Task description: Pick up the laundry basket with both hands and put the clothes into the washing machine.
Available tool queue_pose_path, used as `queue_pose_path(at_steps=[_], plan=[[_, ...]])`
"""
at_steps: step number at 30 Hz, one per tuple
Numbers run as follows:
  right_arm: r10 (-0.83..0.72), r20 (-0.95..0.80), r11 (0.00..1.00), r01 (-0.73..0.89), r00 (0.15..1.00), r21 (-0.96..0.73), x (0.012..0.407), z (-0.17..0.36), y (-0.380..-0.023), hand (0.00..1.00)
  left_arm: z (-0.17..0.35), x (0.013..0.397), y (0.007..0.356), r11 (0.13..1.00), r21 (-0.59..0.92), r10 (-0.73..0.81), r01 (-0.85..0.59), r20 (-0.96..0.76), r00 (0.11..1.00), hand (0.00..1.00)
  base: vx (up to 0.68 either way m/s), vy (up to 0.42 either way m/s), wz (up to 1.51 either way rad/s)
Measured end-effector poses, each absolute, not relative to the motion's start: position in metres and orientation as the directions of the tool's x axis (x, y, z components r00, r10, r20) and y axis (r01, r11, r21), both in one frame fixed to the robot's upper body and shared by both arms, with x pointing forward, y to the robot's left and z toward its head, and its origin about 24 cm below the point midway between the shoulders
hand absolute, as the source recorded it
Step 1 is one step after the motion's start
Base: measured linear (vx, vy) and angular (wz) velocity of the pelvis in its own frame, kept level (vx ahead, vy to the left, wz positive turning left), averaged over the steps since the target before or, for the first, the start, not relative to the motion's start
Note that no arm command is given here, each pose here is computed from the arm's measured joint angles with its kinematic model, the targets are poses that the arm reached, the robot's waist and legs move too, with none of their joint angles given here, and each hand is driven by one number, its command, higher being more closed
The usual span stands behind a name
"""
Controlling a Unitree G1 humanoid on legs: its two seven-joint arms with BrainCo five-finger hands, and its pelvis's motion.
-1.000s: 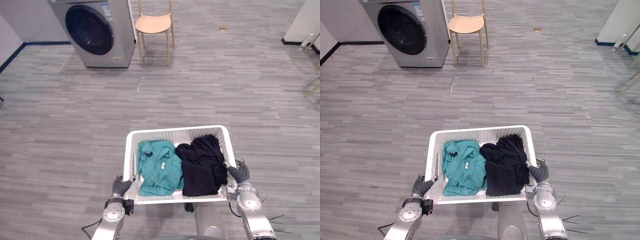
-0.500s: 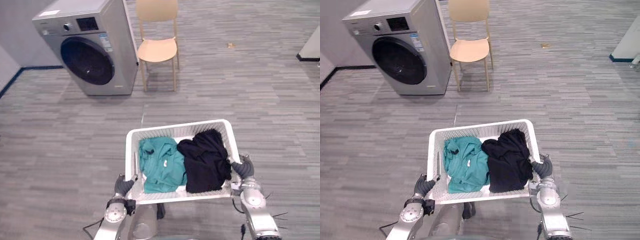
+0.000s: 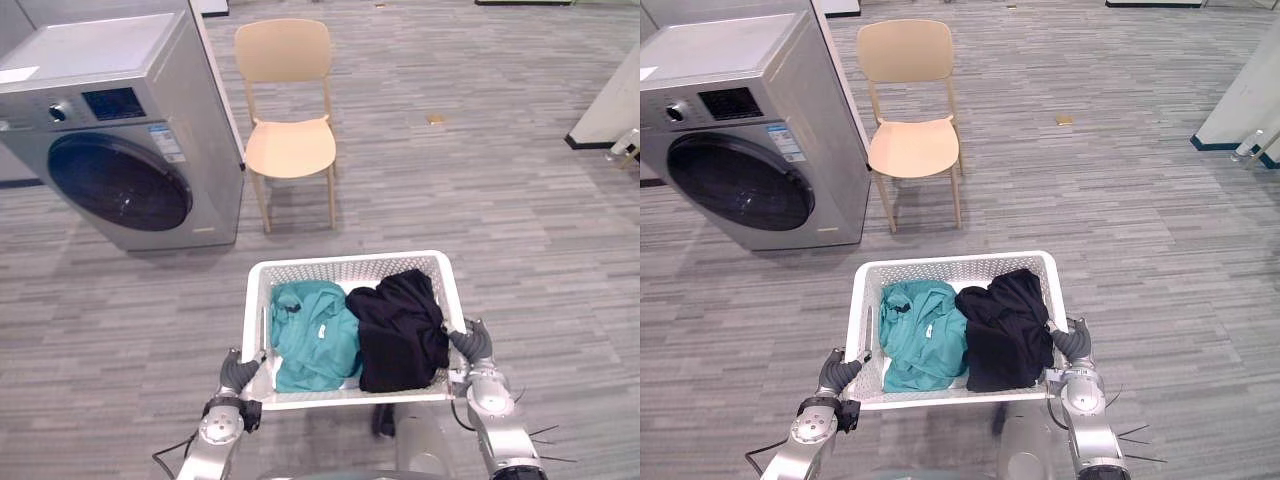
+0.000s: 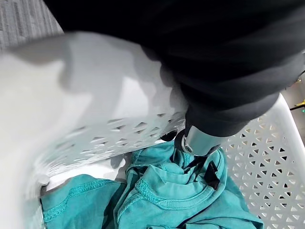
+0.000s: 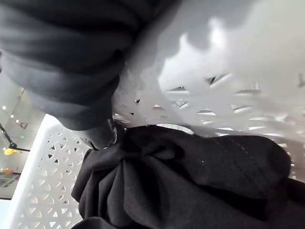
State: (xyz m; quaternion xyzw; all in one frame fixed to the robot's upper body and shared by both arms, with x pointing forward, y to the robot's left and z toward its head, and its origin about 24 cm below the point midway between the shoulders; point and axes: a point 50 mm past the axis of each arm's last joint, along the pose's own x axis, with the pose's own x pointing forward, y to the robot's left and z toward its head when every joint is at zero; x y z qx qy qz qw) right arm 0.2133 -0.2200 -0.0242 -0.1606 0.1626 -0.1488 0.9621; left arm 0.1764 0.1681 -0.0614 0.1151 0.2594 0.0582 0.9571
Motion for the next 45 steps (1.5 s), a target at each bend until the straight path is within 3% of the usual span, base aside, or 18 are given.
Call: queue_pose_path(at_steps=[8,23,31,45], plan=[[-0.345,-0.239,0.899,0.246,0.908,-0.362,0.21,-0.018,-0.223,1.0,-0.066,0.176,0.164,0.971,0.235,0.167,-0.053,-0.497,0.852,1.0,0.62,-0.063,0.14],[-0.335,-0.28,0.905,0.225,0.9,-0.361,0.212,-0.028,-0.217,1.0,-0.064,0.169,0.173,0.963,0.263,0.184,-0.055,-0.496,0.848,1.0,0.6,0.259,0.02],[-0.336,-0.298,0.909,0.226,0.893,-0.349,0.209,-0.033,-0.214,1.0,-0.063,0.171,0.177,0.958,0.284,0.183,-0.042,-0.492,0.851,1.0,0.43,0.004,0.11],[-0.432,-0.248,0.87,0.328,0.867,-0.369,0.199,-0.025,-0.237,1.0,-0.06,0.193,0.153,0.972,0.234,0.121,-0.009,-0.47,0.874,1.0,0.25,0.022,0.26]])
